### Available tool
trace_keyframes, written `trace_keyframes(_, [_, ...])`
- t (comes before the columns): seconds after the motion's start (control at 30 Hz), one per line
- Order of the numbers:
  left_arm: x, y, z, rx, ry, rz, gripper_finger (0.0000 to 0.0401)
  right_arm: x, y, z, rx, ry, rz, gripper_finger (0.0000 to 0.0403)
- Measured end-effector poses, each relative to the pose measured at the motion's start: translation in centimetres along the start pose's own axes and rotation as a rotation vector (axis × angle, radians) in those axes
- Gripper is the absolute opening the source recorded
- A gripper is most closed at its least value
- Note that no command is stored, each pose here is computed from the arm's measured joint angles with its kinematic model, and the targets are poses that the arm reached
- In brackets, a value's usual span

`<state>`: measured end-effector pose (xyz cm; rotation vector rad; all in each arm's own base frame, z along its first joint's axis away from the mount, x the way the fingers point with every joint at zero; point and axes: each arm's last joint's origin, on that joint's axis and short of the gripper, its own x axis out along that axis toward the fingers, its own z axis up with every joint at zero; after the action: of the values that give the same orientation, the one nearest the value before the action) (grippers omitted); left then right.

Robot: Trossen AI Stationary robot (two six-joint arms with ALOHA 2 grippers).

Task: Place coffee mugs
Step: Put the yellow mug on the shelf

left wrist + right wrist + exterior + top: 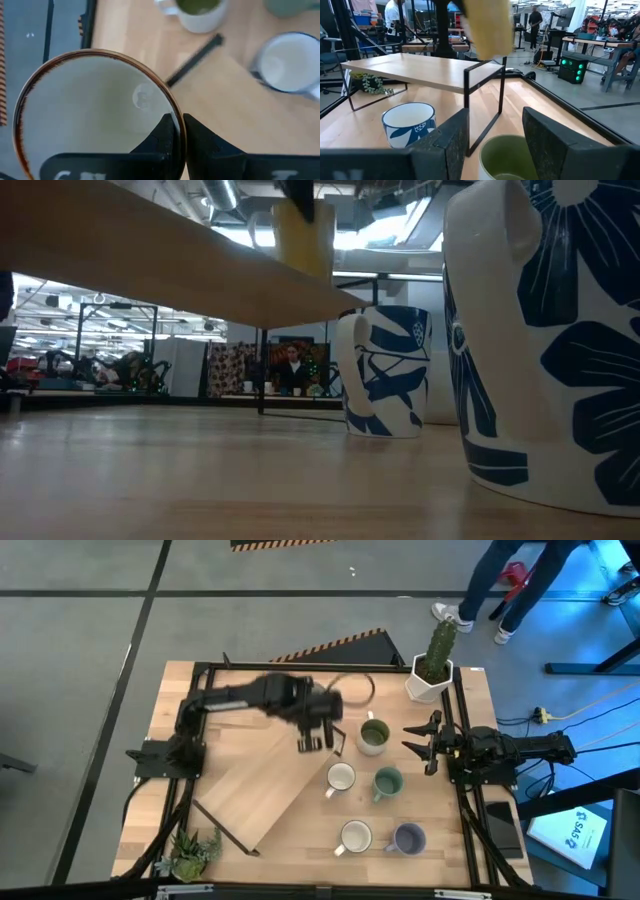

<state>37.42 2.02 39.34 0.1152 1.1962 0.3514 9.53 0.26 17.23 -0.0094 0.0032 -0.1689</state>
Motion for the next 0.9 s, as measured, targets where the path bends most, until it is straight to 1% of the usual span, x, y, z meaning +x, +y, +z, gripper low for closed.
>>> trace_keyframes(0.07, [0.5, 1.8, 0.0, -0.023, 0.013, -0.005, 0.0017, 0.0, 0.0, 0.0, 0.0, 0.0, 0.0, 0.0177])
trace_keyframes(0.13, [0.8, 3.1, -0.1, -0.052, 0.021, -0.031, 0.0017, 0.0, 0.0, 0.0, 0.0, 0.0, 0.0, 0.0177])
trace_keyframes(0.2, [0.2, 4.1, -0.4, -0.097, 0.009, -0.094, 0.0017, 0.0, 0.0, 0.0, 0.0, 0.0, 0.0, 0.0177])
trace_keyframes(0.23, [-0.2, 4.2, -0.7, -0.126, 0.012, -0.128, 0.0017, 0.0, 0.0, 0.0, 0.0, 0.0, 0.0, 0.0177])
trace_keyframes(0.3, [-1.7, 4.0, -1.4, -0.15, 0.003, -0.141, 0.0017, 0.0, 0.0, 0.0, 0.0, 0.0, 0.0, 0.0177])
trace_keyframes(0.37, [-3.6, 3.2, -1.8, -0.143, -0.071, -0.164, 0.0017, 0.0, 0.0, 0.0, 0.0, 0.0, 0.0, 0.0177])
trace_keyframes(0.47, [-5.3, 2.1, -2.6, -0.108, -0.098, -0.114, 0.0017, 0.0, 0.0, 0.0, -0.001, -0.001, -0.012, 0.0177])
trace_keyframes(0.53, [-5.3, 1.7, -2.8, -0.095, -0.095, -0.06, 0.0017, 0.0, -0.1, 0.0, 0.0, -0.003, -0.035, 0.0177])
trace_keyframes(0.63, [-5.3, 1.6, -3.4, -0.094, -0.088, -0.07, 0.0017, 0.0, -0.2, 0.1, 0.0, -0.005, -0.068, 0.0177])
trace_keyframes(0.7, [-5.4, 1.2, -4.5, -0.051, -0.054, -0.087, 0.0017, 0.0, -0.3, 0.1, -0.016, -0.006, -0.093, 0.0177])
trace_keyframes(0.8, [-5.2, 1.1, -6.3, -0.028, -0.011, -0.124, 0.0017, 0.0, -0.4, 0.1, -0.043, -0.005, -0.131, 0.0177])
trace_keyframes(0.9, [-5.1, 1.7, -8.0, -0.04, 0.001, -0.103, 0.0017, 0.0, -0.4, 0.1, -0.045, -0.005, -0.151, 0.0177])
